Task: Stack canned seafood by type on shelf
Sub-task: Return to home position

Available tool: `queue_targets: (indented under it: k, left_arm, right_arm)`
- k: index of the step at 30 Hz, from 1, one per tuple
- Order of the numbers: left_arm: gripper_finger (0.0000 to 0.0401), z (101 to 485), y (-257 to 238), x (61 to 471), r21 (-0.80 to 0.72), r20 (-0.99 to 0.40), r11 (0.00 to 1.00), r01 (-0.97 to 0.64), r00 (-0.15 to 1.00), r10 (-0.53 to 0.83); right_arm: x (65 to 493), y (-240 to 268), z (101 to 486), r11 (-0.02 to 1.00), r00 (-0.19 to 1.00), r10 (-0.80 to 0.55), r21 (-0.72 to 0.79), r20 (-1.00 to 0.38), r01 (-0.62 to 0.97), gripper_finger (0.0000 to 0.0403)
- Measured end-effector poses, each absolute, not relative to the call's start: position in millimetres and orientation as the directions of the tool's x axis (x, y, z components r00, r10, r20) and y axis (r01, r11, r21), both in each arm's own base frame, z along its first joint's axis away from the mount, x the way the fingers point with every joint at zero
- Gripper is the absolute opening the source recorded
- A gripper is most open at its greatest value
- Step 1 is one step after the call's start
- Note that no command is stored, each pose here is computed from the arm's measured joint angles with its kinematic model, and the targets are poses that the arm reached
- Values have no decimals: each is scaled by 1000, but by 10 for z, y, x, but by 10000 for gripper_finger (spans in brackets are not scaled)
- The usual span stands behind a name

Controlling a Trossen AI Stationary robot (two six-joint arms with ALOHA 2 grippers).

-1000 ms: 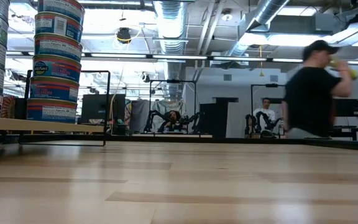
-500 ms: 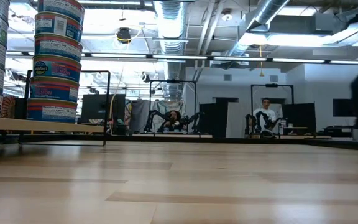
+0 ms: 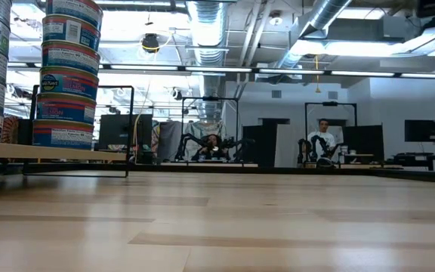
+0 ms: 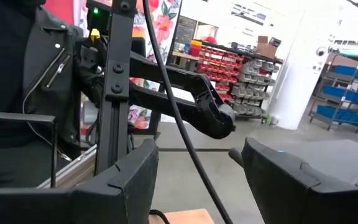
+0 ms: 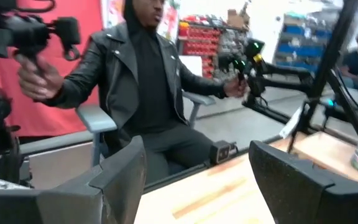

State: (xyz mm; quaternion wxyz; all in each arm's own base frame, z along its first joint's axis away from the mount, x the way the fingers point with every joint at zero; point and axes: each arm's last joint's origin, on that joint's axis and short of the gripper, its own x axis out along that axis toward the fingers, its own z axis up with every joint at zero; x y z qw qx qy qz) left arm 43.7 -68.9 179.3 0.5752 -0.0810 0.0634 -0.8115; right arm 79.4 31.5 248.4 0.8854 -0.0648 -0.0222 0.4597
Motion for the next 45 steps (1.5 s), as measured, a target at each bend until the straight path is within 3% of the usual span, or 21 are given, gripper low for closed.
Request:
queue_targets:
  k: [12,18,32,34,37,41,45]
  left_arm:
    - [221,1789,-690,440,-219,58,-321,921,-316,-947]
    - [221,1784,-691,442,-237,56,-316,919,-312,-948]
    - [221,1785,-691,442,-307,57,-313,899,-310,-949]
    - [221,1784,-691,442,-322,57,-312,894,-310,-949]
    - [221,1785,-691,442,-316,57,-312,896,-310,-949]
    - [221,1787,-691,443,-276,58,-312,909,-309,-949]
    - [221,1787,-691,443,-273,58,-313,910,-309,-949]
  right_arm:
    - [856,329,1918,551,529,834,-159,158,-820,311]
    - [869,330,1857,552,537,832,-108,140,-827,311]
    - [893,324,1694,560,562,827,-117,18,-820,311]
    - [896,322,1689,566,572,820,-171,15,-807,311]
    - [921,299,1691,651,660,751,-191,18,-735,311]
    - [977,206,1682,830,839,543,-157,13,-535,311]
    - [1001,128,1676,900,917,398,-199,8,-389,311]
